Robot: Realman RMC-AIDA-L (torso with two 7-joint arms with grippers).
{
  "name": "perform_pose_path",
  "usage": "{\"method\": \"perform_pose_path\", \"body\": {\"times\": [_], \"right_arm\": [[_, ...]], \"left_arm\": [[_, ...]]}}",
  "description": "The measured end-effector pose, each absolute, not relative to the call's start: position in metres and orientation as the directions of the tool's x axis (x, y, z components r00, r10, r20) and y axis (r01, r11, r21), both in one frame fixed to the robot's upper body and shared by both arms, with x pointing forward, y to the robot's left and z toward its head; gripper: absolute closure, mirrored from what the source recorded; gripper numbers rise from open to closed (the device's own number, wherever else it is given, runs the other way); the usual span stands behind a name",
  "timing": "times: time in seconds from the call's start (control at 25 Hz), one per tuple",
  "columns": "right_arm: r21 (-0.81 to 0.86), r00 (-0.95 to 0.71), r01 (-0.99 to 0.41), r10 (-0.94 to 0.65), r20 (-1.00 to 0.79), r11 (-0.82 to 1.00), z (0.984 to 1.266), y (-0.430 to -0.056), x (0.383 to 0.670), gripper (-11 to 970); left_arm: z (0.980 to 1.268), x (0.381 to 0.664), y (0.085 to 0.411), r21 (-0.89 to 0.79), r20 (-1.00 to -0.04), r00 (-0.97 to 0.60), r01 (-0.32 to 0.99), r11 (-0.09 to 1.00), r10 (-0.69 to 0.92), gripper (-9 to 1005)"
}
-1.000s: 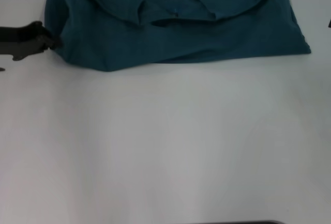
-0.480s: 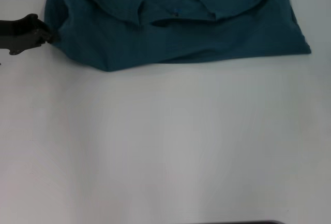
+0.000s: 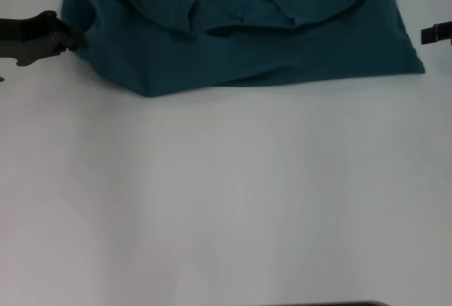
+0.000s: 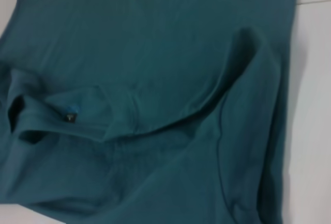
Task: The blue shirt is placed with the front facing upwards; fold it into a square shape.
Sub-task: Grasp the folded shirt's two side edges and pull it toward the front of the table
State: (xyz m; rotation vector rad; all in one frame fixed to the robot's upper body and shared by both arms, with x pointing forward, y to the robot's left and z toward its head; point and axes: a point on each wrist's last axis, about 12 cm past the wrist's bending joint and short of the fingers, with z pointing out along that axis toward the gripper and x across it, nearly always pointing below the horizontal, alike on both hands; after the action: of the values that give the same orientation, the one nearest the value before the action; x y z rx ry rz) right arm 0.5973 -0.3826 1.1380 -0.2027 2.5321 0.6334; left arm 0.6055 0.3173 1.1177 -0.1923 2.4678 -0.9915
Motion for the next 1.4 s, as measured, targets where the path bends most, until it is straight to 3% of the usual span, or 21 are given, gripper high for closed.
{"method": "perform_pose_path", "body": {"times": [0.6,1.4], "right_arm": [[0.414,-0.862,-0.162,0.076,-0.501,0.896,1.096,-0.365,0.602,104],[0.466,-0.878,-0.174,0.078,-0.472,0.867,1.089,-0.342,0.605,117]], "left_arm": [[1.121,0.609,0.316,-0.677,-0.396,-0.87,0.061,0.733,-0.293,974],[1.121,0.61,0.317,-0.676,-0.403,-0.864,0.06,0.735,-0.3,973]]}}
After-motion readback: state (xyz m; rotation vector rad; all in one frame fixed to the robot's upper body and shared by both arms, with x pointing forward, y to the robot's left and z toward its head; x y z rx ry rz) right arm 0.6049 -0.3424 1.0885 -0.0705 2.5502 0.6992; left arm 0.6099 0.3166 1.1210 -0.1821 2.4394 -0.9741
